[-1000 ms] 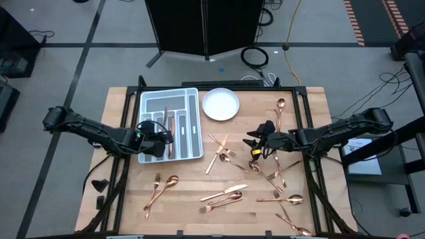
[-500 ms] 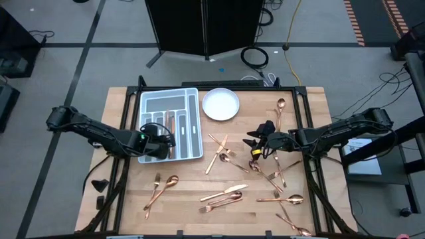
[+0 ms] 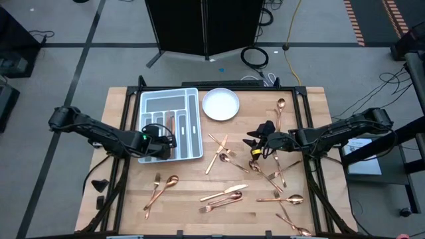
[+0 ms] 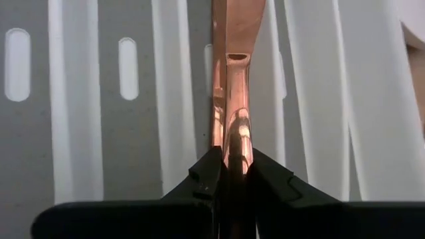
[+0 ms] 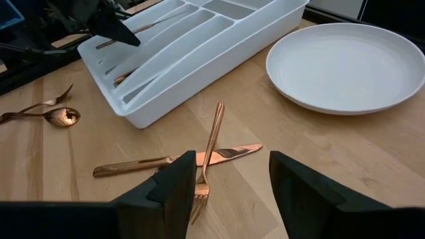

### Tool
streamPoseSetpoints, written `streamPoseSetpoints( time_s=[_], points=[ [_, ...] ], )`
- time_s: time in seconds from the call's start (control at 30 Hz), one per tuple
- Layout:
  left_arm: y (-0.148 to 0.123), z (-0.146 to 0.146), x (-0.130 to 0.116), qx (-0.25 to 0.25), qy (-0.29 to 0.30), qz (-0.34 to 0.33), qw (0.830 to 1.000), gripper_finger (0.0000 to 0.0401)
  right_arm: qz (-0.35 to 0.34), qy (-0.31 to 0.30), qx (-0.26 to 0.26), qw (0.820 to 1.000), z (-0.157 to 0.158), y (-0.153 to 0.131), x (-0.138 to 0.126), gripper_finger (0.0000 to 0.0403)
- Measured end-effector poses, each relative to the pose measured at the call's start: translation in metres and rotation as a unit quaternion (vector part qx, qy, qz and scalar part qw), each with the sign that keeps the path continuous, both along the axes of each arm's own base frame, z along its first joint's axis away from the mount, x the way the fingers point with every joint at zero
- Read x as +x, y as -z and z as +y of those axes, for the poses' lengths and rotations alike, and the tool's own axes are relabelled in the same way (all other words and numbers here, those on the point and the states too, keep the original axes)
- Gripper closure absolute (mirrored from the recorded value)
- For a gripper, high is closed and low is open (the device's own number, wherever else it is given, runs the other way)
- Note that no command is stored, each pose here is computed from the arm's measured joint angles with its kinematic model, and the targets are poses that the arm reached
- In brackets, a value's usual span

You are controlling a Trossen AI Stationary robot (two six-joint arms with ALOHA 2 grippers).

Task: Sort silverware
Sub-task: Put the knife on the utensil tray

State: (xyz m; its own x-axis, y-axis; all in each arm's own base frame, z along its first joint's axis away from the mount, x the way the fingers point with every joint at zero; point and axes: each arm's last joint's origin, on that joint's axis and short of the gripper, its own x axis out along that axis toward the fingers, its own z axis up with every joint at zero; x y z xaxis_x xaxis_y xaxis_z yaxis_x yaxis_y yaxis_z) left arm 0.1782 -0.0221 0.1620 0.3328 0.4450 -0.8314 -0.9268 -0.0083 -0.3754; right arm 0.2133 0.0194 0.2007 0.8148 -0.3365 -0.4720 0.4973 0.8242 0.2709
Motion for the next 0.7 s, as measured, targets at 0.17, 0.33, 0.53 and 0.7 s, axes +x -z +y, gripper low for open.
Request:
streamPoseSetpoints(
  time_s=[0.17,0.33,0.53,0.7],
  points=[
    [0.001,0.000,0.001,0.000,0.000,0.002,1.000,0.0315,0.000,-0.001,0.001,1.000,0.000,0.000,0.000,0.0220],
    [0.001,-0.001,0.001,-0.015,0.004,0.004,1.000,0.0295,0.000,-0.002,0.001,1.000,0.000,0.000,0.000,0.0220],
    [-0.007,0.001,0.003,0.006,0.085,0.036,0.996,0.0281,0.001,-0.003,-0.001,1.000,0.000,0.000,0.000,0.0220],
    [-0.028,0.004,0.012,0.066,0.141,0.029,0.987,0.0280,0.000,-0.003,0.001,1.000,0.000,0.000,0.000,0.0220]
  ],
)
